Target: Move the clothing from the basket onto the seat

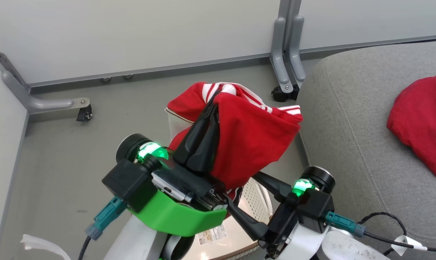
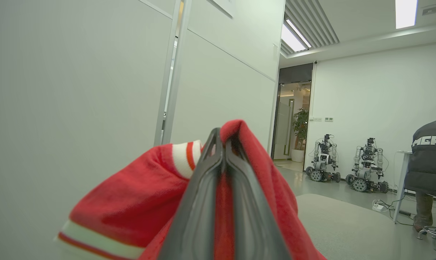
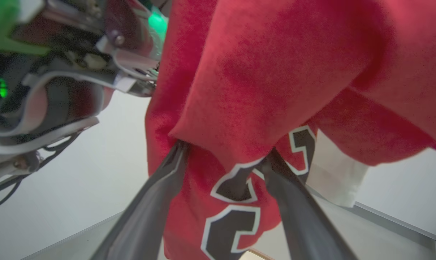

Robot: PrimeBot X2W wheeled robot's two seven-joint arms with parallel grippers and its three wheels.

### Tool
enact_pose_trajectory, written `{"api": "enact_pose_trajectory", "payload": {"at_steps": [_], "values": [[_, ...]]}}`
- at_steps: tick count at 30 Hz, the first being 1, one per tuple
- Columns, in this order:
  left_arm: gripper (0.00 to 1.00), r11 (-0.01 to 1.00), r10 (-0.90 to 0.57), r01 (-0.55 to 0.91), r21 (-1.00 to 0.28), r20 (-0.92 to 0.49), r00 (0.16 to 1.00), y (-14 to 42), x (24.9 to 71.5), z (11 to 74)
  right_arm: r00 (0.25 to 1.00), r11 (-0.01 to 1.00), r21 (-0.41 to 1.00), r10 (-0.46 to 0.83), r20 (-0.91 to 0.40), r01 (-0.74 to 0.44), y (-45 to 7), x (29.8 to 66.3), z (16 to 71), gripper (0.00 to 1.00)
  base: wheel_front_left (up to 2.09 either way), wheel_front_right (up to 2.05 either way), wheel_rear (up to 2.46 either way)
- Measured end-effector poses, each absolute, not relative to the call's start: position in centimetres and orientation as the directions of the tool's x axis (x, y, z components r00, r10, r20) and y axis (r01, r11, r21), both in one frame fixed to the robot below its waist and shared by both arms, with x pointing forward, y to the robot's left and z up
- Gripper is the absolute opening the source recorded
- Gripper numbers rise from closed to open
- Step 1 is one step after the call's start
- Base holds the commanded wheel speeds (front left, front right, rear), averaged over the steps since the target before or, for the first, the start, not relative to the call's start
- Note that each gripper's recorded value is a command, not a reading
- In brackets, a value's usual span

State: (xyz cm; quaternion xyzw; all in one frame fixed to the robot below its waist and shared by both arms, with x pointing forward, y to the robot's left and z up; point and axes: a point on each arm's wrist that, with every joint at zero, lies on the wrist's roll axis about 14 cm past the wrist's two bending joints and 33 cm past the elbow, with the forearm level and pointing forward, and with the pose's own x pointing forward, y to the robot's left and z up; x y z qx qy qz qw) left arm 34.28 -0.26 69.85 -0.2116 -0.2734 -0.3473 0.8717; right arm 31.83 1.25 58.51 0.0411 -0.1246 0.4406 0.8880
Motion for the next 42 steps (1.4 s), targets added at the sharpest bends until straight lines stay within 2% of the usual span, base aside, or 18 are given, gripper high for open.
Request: {"api": "enact_pose_trajectory", "payload": {"at_steps": [15,16,17,18,42], "values": [[0.0,0.655,-0.533,0.736,-0.17,0.587,0.609,-1.5,33.7,68.6,0.562,0.594,-0.06,0.785,0.261,-0.802,2.6,31.8,58.7,1.0,0.0,0.0,0.0],[0.0,0.654,-0.534,0.737,-0.17,0.586,0.609,-1.5,33.7,68.6,0.563,0.595,-0.058,0.784,0.261,-0.802,2.7,31.9,58.6,0.94,0.0,0.0,0.0],[0.0,0.653,-0.535,0.738,-0.17,0.585,0.609,-1.6,33.7,68.5,0.562,0.594,-0.057,0.785,0.26,-0.803,2.7,31.9,58.6,0.27,0.0,0.0,0.0],[0.0,0.653,-0.536,0.738,-0.171,0.584,0.609,-1.6,33.6,68.5,0.56,0.592,-0.057,0.787,0.259,-0.804,2.8,31.8,58.6,0.0,0.0,0.0,0.0],[0.0,0.661,-0.521,0.729,-0.174,0.593,0.614,-1.1,33.9,68.8,0.603,0.638,-0.047,0.747,0.279,-0.769,1.8,32.7,59.0,0.0,0.0,0.0,0.0]]}}
